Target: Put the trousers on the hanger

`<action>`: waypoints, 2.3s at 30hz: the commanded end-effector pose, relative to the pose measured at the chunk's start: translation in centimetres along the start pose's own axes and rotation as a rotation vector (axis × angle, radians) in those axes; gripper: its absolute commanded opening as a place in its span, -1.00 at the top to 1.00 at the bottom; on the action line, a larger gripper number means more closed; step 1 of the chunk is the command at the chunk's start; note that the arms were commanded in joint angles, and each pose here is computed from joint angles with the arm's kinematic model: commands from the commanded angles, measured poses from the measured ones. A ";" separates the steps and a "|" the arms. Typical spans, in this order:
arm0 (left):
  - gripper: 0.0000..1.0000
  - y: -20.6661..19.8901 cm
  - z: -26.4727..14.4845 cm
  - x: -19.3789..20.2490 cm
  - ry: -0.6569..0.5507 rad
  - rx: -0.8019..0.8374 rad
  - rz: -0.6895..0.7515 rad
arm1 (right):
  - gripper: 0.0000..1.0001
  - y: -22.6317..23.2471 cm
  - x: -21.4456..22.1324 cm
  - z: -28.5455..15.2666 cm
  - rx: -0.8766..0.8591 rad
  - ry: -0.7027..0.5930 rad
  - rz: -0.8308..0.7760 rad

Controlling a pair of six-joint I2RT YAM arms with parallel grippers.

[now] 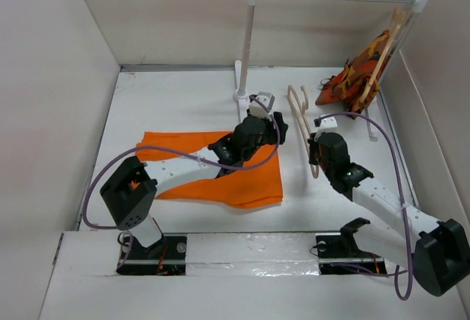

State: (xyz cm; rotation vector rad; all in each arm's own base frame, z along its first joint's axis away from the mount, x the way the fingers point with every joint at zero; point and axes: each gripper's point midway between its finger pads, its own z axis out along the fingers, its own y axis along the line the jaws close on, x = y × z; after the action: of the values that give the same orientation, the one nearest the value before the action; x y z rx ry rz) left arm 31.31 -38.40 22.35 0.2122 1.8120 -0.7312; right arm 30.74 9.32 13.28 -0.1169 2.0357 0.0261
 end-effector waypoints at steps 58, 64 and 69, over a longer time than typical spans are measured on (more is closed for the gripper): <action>1.00 3.2 -2.1 4.7 -0.134 -0.096 -0.381 | 0.61 10.1 0.7 -1.2 -0.605 0.028 0.020; 1.00 4.6 -2.7 6.0 -0.125 -0.133 -0.366 | -0.05 12.8 3.1 0.5 -0.731 0.098 0.076; 1.00 5.9 -3.4 6.4 -0.127 -0.163 -0.352 | -0.07 13.2 6.2 1.7 -0.723 0.177 0.148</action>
State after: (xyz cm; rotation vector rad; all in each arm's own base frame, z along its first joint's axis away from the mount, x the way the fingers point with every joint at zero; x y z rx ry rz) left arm 28.94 -34.11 13.51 -0.2324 1.8471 -0.8141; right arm 27.30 20.61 5.28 -0.4469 2.2171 0.7725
